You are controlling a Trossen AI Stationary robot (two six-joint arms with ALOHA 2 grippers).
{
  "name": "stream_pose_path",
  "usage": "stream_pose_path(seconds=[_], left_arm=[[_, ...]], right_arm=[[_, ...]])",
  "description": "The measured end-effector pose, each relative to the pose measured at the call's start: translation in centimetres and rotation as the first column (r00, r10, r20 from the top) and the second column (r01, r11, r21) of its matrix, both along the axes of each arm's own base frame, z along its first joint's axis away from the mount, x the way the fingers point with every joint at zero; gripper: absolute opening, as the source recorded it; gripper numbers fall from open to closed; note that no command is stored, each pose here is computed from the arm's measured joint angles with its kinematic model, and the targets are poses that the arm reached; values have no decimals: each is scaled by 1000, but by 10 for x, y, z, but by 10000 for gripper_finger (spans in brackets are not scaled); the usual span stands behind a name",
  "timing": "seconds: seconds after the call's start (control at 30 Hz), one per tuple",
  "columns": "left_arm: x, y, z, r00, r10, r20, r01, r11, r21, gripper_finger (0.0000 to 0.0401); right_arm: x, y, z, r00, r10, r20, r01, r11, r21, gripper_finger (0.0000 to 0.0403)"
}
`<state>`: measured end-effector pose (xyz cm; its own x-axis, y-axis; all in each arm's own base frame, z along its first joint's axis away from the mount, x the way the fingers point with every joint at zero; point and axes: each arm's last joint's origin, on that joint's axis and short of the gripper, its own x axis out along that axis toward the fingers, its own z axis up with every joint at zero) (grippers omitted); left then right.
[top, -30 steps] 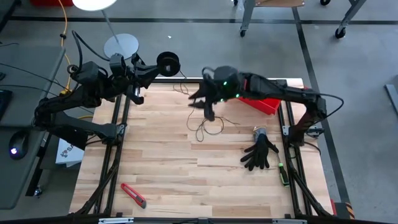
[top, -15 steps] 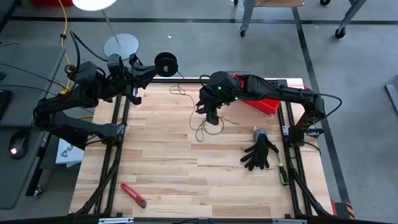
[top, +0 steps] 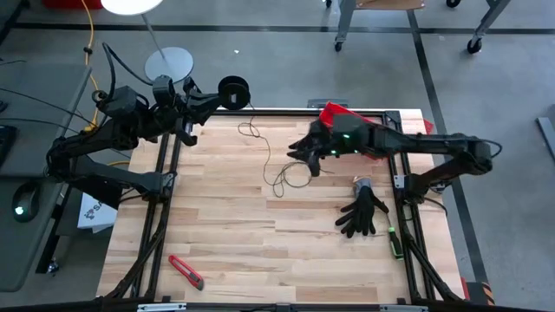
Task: Coil cords
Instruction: Coil the black wire on the spool
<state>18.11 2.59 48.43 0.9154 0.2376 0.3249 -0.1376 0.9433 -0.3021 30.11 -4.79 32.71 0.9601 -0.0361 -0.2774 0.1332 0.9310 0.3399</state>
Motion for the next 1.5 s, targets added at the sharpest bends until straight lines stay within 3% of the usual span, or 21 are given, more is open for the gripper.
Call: stream_pose_path(seconds=[0.07, 0.2, 0.33, 0.63, 0.73, 0.93, 1.5], left_arm=[[6, 1, -2, 1000, -11, -6, 10, 1000, -29, 0], [25, 3, -10, 999, -30, -22, 28, 996, -79, 0], [36, 6, -9, 999, -27, 29, 29, 997, -70, 0], [36, 8, -7, 999, -20, 49, 23, 997, -67, 0], [38, 8, -8, 999, -9, 51, 12, 998, -64, 0], [46, 9, -9, 998, 1, 65, 3, 998, -56, 0], [51, 8, -9, 995, -35, 96, 42, 996, -76, 0]], right_arm=[[-1, 2, 0, 996, -15, 93, 13, 1000, 18, 129], [9, 1, 9, 989, -7, 146, 9, 1000, -17, 129], [24, -2, 19, 989, 28, 143, -8, 991, -137, 129], [29, -5, 43, 993, 12, 117, 21, 961, -277, 129], [29, -5, 49, 991, 24, 134, 16, 957, -290, 129], [33, -10, 50, 982, -59, 181, 104, 962, -252, 129], [45, -13, 47, 960, -96, 265, 155, 965, -212, 129]])
